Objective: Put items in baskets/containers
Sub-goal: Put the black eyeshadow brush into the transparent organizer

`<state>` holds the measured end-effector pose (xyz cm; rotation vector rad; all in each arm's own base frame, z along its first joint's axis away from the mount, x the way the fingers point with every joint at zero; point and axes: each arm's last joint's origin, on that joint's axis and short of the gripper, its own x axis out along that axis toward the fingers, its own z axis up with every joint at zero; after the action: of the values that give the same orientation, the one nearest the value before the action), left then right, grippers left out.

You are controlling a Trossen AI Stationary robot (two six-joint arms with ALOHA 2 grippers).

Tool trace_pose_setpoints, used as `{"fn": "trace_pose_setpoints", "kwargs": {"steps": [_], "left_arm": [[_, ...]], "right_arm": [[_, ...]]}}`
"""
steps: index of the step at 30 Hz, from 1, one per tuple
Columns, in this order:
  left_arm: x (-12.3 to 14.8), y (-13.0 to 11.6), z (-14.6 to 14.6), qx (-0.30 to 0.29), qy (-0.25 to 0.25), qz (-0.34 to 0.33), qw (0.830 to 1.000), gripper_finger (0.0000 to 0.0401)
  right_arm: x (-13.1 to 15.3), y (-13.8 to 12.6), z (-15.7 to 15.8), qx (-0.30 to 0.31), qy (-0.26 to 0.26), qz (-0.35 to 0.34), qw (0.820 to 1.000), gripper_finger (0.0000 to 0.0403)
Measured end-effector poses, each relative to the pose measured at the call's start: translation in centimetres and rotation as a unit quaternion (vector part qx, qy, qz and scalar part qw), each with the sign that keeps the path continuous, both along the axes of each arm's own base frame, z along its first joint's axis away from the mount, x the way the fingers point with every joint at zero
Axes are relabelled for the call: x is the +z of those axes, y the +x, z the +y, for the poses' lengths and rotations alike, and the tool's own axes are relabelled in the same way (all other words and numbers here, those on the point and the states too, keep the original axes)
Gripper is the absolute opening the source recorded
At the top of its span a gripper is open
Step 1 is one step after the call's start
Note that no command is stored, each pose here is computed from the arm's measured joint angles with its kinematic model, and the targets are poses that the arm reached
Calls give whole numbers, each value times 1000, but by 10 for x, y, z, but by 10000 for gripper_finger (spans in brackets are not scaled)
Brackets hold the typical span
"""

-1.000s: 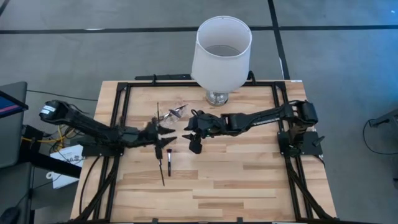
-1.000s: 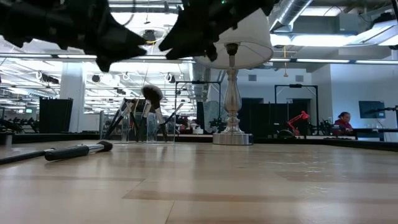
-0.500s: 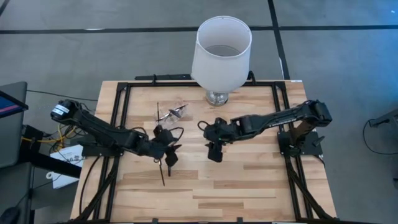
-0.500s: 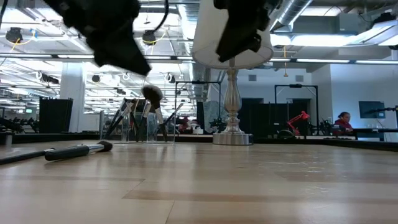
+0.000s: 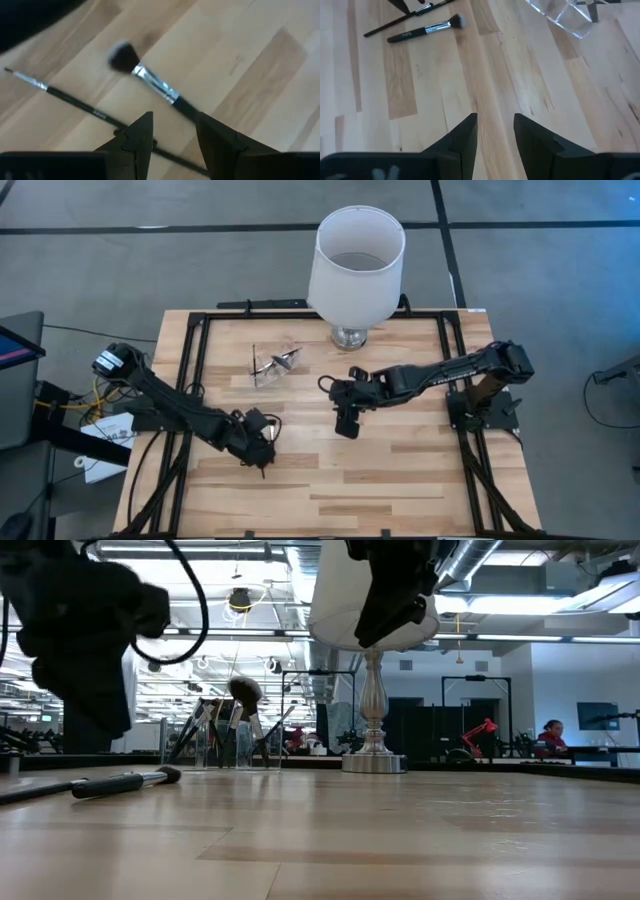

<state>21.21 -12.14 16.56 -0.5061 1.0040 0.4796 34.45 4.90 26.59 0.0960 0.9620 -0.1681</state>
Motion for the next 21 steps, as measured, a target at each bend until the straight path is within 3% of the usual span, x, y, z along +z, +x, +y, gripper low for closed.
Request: {"fn": "trace_pose_setpoints", "kwargs": {"steps": [5, 8, 15, 21], "left_arm": [[0, -6, 0, 33, -61, 41, 997, 145], [-4, -7, -2, 55, -71, 56, 994, 145], [-28, -9, -2, 96, -67, 99, 988, 145], [-36, -5, -3, 101, -48, 88, 990, 145]], "right_arm": [[0, 1, -4, -5, 1, -4, 1000, 119], [1, 2, -6, -8, 1, -7, 1000, 119], [1, 3, -5, -7, 2, -11, 1000, 119], [1, 3, -5, -7, 3, -14, 1000, 119]]}}
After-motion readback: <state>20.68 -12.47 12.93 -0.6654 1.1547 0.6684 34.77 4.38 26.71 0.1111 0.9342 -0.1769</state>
